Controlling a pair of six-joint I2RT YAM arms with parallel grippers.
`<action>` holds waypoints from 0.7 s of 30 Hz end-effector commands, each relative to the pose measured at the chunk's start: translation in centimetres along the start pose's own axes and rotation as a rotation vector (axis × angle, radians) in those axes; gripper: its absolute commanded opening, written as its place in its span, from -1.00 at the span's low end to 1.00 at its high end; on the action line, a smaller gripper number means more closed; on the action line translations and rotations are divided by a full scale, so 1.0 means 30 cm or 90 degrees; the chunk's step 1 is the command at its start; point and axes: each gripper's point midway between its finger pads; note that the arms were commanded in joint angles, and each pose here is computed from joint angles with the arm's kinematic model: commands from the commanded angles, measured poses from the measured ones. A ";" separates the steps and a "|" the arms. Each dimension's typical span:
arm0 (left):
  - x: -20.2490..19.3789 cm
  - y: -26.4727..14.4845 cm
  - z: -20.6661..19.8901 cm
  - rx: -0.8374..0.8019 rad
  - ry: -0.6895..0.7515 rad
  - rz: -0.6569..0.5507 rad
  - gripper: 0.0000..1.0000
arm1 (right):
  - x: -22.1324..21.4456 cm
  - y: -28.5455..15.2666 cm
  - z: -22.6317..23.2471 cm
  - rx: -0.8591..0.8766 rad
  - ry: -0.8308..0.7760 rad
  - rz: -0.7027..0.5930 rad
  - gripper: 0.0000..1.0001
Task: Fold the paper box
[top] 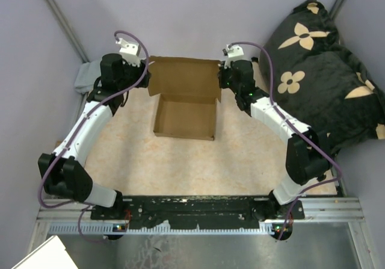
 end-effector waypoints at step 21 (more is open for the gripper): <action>0.006 0.204 0.076 0.046 0.056 0.018 0.16 | 0.118 -0.071 0.095 0.102 -0.048 -0.049 -1.00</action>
Point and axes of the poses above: each gripper's point midway between its finger pads, its own y axis out along the fingers, its own z axis along the line the jaws close on, x = y × z, and after that the axes turned 4 degrees about -y, right-handed
